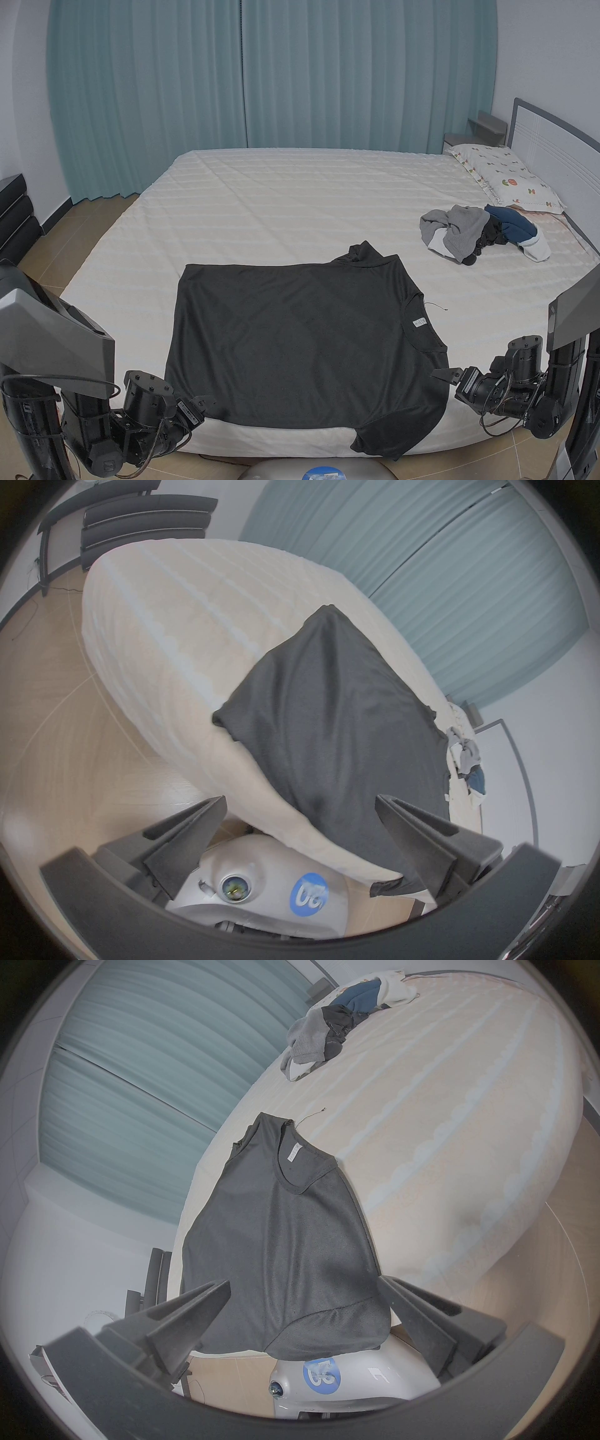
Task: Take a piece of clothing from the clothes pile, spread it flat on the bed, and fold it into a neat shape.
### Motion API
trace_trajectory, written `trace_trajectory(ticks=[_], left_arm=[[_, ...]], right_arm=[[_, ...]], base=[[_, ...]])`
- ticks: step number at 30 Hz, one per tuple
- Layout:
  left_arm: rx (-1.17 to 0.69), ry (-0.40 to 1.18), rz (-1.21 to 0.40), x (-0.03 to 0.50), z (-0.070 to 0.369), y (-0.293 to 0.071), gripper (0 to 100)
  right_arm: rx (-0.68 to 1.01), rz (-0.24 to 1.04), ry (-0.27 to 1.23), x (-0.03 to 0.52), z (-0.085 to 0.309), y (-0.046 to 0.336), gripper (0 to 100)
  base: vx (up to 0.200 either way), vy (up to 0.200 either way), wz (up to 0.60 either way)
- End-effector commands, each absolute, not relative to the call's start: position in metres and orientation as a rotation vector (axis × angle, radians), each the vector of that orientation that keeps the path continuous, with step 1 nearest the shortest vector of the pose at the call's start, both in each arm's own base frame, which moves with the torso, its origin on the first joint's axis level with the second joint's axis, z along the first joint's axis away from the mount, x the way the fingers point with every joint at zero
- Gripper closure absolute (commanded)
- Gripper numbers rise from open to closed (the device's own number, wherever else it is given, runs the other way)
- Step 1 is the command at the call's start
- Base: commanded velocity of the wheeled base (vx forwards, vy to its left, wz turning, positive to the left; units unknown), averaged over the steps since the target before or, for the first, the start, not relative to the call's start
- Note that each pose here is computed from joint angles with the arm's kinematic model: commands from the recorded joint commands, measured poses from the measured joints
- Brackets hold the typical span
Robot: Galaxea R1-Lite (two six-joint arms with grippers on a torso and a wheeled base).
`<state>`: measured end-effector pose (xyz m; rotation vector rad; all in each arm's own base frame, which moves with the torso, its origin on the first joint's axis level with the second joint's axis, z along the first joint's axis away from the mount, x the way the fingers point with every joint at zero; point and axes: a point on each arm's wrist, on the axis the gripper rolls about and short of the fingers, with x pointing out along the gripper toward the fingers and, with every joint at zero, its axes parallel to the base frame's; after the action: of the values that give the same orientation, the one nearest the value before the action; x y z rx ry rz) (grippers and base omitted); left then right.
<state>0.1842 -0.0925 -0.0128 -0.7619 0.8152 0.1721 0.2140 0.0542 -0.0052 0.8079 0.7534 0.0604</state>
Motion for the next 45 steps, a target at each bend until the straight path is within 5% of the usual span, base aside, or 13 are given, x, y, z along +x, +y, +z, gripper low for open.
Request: trace_trajectory(ticks=[1,19,45], left_arm=[[-0.747,0.813,0.186,0.19,-0.031,-0.093,0],[-0.782,0.589,0.308,0.223,-0.027,-0.066,0],[-0.878,0.658,0.196,0.215,-0.024,-0.086,0]], right_arm=[[0.81,0.066,0.741,0.215,-0.004,0.054,0],[0.809,0.067,0.745,0.214,-0.005,0.055,0],[0.809,0.068,0.74,0.214,-0.003,0.054,0]], base=[[0.0,0.0,0.0],[0.0,0.0,0.0],[0.0,0.0,0.0]])
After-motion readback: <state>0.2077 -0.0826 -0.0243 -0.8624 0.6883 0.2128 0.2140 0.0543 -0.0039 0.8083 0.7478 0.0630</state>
